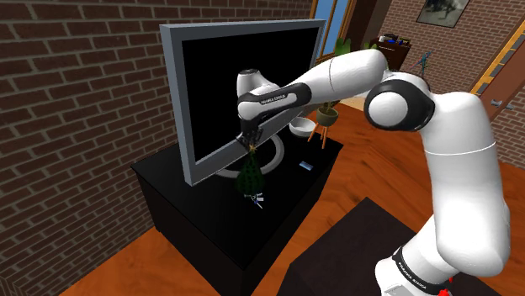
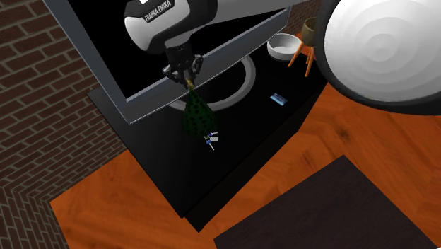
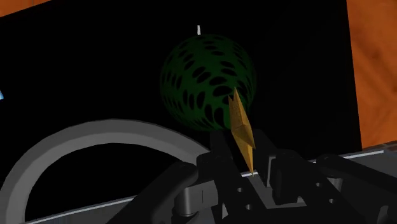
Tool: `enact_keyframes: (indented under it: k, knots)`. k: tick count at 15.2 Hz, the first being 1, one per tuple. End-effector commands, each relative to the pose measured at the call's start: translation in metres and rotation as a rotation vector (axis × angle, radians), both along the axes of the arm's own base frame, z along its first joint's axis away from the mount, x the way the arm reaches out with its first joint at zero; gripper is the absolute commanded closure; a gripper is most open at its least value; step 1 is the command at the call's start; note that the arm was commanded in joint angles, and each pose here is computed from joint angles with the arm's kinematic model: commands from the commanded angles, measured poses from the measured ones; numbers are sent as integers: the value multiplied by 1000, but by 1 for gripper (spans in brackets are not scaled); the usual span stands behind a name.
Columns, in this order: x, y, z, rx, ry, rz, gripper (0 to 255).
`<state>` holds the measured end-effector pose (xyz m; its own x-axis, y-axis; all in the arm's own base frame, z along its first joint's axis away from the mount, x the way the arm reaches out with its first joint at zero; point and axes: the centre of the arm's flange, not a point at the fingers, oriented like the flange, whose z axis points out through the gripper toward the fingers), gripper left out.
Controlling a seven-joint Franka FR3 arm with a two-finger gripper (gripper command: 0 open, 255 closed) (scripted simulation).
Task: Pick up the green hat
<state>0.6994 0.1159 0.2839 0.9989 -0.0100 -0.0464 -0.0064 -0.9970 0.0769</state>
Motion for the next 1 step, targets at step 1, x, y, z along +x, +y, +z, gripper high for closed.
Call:
enact_keyframes:
  k: [1]
  knots:
    - [1,-1,5,0,-2,0,255]
